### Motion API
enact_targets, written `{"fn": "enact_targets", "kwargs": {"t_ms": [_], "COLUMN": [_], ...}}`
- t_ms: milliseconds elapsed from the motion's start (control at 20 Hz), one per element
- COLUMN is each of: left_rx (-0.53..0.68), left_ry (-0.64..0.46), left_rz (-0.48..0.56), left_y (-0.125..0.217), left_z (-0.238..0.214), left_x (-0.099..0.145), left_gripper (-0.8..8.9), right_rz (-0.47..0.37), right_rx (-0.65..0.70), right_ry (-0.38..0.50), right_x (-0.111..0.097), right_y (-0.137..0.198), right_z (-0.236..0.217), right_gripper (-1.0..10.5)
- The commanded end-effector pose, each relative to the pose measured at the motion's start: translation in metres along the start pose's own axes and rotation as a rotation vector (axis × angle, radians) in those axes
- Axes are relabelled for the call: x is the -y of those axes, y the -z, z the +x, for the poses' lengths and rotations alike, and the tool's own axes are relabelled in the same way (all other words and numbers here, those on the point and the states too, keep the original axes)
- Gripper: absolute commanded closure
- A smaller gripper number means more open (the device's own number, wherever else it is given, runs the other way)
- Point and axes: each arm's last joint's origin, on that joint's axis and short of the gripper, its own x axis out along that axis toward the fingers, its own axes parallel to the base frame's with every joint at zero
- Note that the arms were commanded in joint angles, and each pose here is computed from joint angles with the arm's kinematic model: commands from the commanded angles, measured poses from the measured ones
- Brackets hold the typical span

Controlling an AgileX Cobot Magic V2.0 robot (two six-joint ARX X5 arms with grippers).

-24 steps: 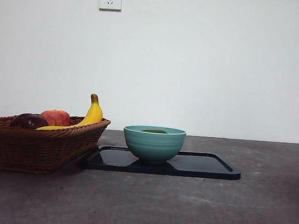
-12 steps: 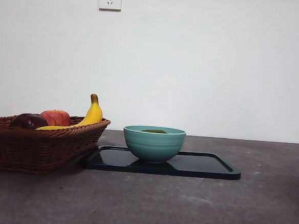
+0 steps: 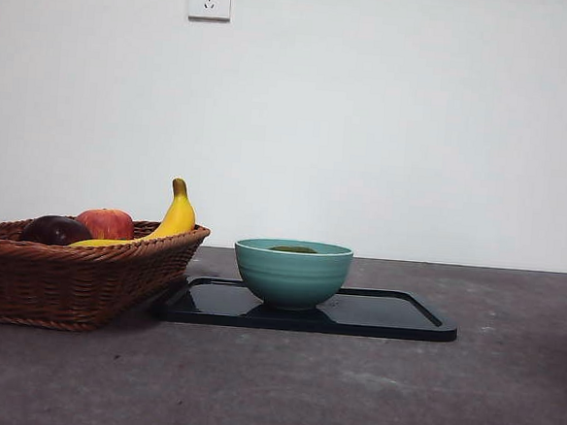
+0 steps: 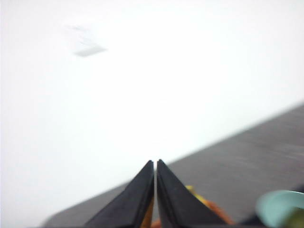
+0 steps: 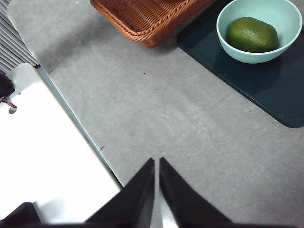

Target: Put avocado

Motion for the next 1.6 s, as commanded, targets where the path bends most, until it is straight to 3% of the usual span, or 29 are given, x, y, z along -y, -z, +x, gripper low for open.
{"fn": "enact_targets", "kwargs": {"t_ms": [50, 350, 650, 1100, 1250, 1600], "left_rx": [0.004, -0.046, -0.100, -0.259, -0.347, -0.341], "left_ry": [-0.124, -0.176, -0.183, -0.157, -0.143, -0.146], "left_rz": [0.027, -0.037, -0.113, -0.154, -0.213, -0.228], "left_y": [0.028, 0.110, 0.159, 0.188, 0.196, 0.196], "left_z": [-0.004, -0.017, -0.021, -0.022, -0.024, -0.024], "left_x": [0.003, 0.025, 0.039, 0.047, 0.050, 0.050], "left_gripper": [8.05, 8.05, 8.05, 8.05, 8.05, 8.05], "right_rz": [-0.002, -0.002, -0.002, -0.002, -0.002, -0.002], "right_rx": [0.008, 0.008, 0.008, 0.009, 0.009, 0.009], "right_ry": [-0.008, -0.008, -0.008, -0.008, -0.008, -0.008], "right_x": [-0.001, -0.001, -0.001, -0.001, -0.001, -0.001], "right_y": [-0.003, -0.003, -0.003, -0.003, -0.003, -0.003], "right_z": [0.000, 0.000, 0.000, 0.000, 0.000, 0.000], "right_gripper": [9.4, 9.4, 9.4, 9.4, 9.4, 9.4]}}
